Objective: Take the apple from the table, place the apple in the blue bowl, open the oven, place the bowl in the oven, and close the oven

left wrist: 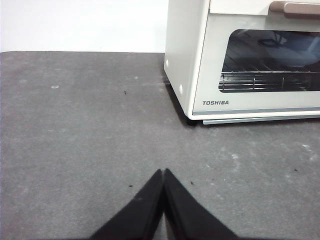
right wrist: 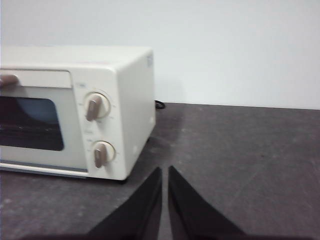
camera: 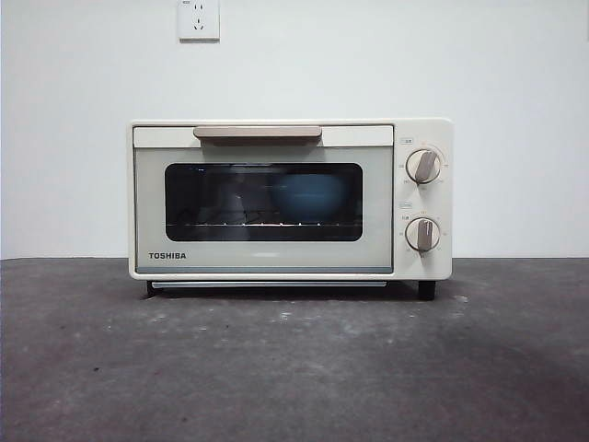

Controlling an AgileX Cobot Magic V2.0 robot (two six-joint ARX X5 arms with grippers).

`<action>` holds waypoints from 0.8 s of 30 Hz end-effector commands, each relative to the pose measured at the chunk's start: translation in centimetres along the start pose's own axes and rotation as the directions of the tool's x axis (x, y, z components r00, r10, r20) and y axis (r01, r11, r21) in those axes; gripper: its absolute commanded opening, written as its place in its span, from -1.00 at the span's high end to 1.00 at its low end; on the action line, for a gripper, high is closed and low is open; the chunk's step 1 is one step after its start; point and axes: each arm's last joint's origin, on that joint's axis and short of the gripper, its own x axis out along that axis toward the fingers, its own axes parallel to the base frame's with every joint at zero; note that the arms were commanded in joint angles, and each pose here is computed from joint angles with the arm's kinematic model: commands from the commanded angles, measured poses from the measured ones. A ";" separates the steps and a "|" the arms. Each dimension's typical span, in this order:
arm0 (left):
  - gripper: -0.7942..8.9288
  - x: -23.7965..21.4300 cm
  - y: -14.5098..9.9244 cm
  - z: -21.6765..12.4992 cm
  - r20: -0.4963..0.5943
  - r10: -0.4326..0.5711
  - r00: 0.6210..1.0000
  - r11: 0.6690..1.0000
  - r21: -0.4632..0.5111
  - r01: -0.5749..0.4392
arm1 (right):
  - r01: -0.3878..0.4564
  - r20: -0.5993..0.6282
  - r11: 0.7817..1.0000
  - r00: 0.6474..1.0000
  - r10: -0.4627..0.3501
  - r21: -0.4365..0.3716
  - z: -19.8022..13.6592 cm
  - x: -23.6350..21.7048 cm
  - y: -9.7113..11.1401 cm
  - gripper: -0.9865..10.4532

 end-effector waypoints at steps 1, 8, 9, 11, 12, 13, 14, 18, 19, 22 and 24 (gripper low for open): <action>0.82 0.2 0.1 -0.7 -0.016 0.002 1.000 1.000 -0.009 -0.002 | 0.008 0.015 1.000 1.000 -0.008 -0.013 -0.7 -0.1 -0.1 0.82; 0.82 0.2 0.1 -0.7 -0.016 0.002 1.000 1.000 -0.009 -0.002 | 0.014 -0.034 1.000 0.999 -0.013 0.010 -2.9 -0.2 -0.2 0.82; 0.82 0.2 0.1 -0.7 -0.016 0.002 1.000 1.000 -0.009 -0.002 | 0.015 -0.051 1.000 0.999 -0.014 0.011 -3.0 -0.2 -0.2 0.82; 0.82 0.2 0.1 -0.7 -0.016 0.002 1.000 1.000 -0.009 -0.002 | 0.018 -0.092 1.000 0.996 -0.016 0.014 -3.4 -0.2 -0.3 0.82; 0.82 0.2 0.1 -0.7 -0.016 0.002 1.000 1.000 -0.009 -0.002 | 0.019 -0.112 1.000 0.994 -0.017 0.015 -3.6 -0.2 -0.3 0.82; 0.82 0.2 0.1 -0.7 -0.016 0.002 1.000 1.000 -0.009 -0.002 | 0.021 -0.139 1.000 0.990 -0.018 0.017 -3.9 -0.3 -0.3 0.82; 0.82 0.2 0.1 -0.7 -0.016 0.002 1.000 1.000 -0.009 -0.002 | 0.023 -0.170 1.000 0.985 -0.019 0.020 -4.2 -0.3 -0.3 0.82; 0.82 0.2 0.1 -0.7 -0.016 0.002 1.000 1.000 -0.009 -0.002 | 0.024 -0.166 0.999 0.986 -0.017 0.041 -4.1 -0.3 -0.3 0.82; 0.82 0.2 0.1 -0.7 -0.016 0.002 1.000 1.000 -0.009 -0.002 | 0.026 -0.161 0.999 0.987 -0.019 0.041 -4.0 -0.3 -0.3 0.82; 0.82 0.2 0.1 -0.7 -0.016 0.002 1.000 1.000 -0.009 -0.002 | 0.026 -0.161 0.999 0.987 -0.019 0.041 -4.0 -0.3 -0.3 0.82; 0.82 0.2 0.1 -0.7 -0.016 0.002 1.000 1.000 -0.009 -0.002 | 0.026 -0.161 0.999 0.987 -0.019 0.040 -4.0 -0.3 -0.3 0.82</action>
